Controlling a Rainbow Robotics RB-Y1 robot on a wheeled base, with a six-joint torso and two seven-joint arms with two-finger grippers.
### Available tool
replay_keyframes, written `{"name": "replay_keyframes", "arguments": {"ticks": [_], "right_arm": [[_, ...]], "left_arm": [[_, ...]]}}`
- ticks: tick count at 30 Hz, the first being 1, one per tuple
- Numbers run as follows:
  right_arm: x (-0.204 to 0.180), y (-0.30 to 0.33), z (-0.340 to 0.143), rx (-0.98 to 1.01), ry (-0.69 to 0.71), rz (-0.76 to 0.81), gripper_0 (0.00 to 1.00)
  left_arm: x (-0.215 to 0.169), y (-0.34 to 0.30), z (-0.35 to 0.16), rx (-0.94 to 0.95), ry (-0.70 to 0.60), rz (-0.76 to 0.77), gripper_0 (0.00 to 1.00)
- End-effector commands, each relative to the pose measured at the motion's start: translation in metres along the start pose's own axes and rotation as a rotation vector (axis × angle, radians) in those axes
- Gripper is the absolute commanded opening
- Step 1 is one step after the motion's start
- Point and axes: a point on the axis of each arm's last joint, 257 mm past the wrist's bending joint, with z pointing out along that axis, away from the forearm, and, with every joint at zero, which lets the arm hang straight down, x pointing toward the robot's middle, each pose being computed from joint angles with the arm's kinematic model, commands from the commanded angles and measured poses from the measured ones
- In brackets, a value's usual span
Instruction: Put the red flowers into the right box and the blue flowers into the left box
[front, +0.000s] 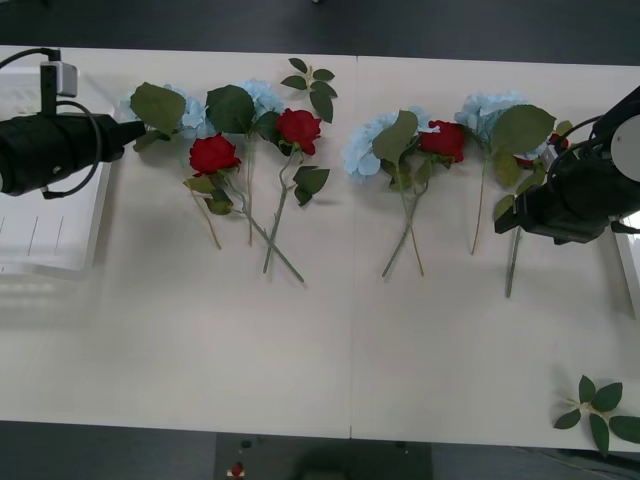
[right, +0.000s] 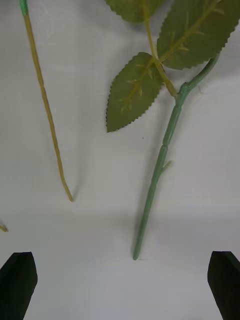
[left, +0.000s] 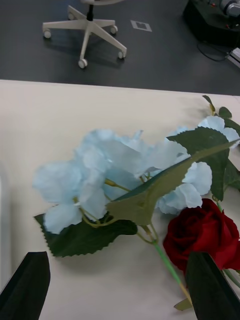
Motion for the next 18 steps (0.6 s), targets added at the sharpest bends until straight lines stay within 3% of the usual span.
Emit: {"name": "replay_keyframes", "arguments": {"ticks": [1,9,18], "right_arm": [[-0.021,0.004,-0.020,0.010,-0.034,0.000,1.00],[-0.038,-0.009,-0.035,0.050,-0.060,0.003,1.00],[-0.068,-0.026,-0.014,0.125,-0.145,-0.077,1.00]], "left_arm": [[-0.006,-0.022,0.020,0.025,0.019,-0.031,0.79],[0.015,-0.047,0.033,0.064,0.078,-0.032,0.79],[0.029,-0.058,0.043,0.074,0.100,-0.038,0.79]]}}
